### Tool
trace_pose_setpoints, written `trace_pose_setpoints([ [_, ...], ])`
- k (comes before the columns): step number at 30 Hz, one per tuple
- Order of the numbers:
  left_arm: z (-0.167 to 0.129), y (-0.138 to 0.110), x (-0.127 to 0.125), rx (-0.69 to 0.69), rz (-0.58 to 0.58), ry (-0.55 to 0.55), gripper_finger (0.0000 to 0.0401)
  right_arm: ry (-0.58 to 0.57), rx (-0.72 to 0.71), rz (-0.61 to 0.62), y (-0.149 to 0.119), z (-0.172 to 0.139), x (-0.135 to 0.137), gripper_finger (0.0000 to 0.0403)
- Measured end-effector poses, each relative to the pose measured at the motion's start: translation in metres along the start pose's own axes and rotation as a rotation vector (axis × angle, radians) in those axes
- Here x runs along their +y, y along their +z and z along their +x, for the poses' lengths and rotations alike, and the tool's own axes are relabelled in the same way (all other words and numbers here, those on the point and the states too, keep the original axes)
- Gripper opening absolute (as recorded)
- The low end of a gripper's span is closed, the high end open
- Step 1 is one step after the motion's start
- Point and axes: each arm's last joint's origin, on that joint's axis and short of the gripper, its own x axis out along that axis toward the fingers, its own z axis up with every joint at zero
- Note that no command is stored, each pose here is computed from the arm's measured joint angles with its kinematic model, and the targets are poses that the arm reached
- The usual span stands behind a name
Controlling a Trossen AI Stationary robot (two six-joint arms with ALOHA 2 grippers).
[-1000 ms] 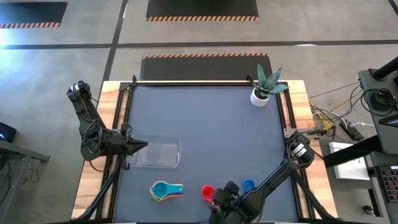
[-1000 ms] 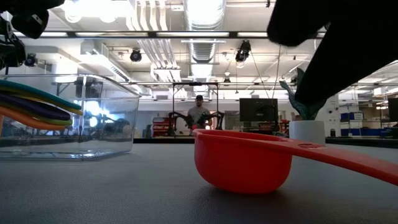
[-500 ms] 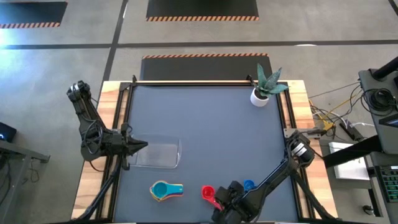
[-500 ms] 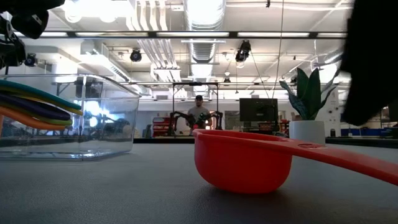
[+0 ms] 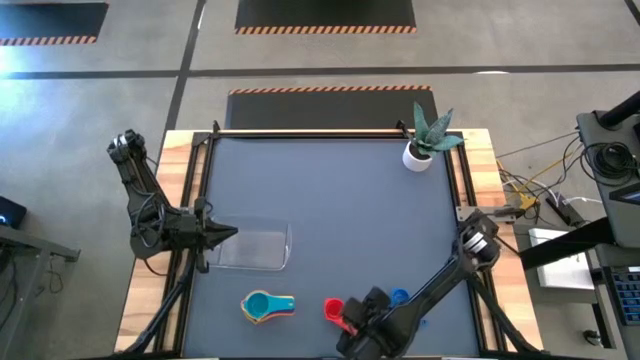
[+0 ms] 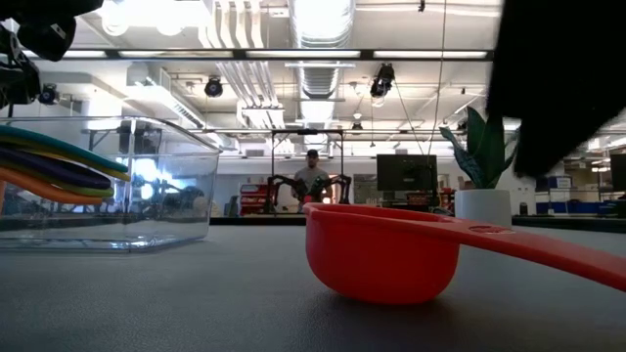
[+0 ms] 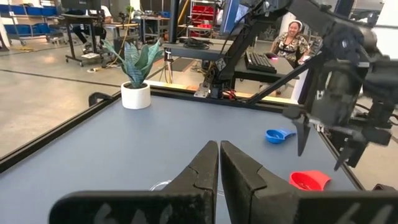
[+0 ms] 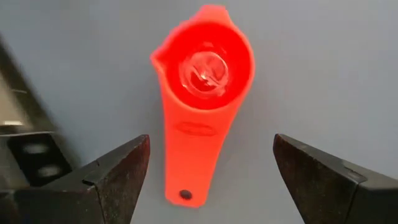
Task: Nest measuring cups in basket
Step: Stack the orange measuring cup on top of the light blue measuring cup
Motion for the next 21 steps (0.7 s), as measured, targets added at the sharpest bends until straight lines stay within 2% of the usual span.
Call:
trace_pose_setpoints([
  [8, 0.001, -0.001, -0.001, 0.003, 0.002, 0.003, 0.0000, -0.057, 0.013, -0.025, -0.009, 0.030, 0.002, 0.0327],
  [17, 0.001, -0.001, -0.001, 0.001, 0.011, 0.010, 0.0000, -0.114, 0.019, -0.054, -0.014, 0.047, -0.001, 0.0326],
  [21, 0.001, -0.001, -0.001, 0.000, 0.013, 0.010, 0.0000, -0.127, 0.036, -0.076, -0.015, 0.048, -0.002, 0.0297],
])
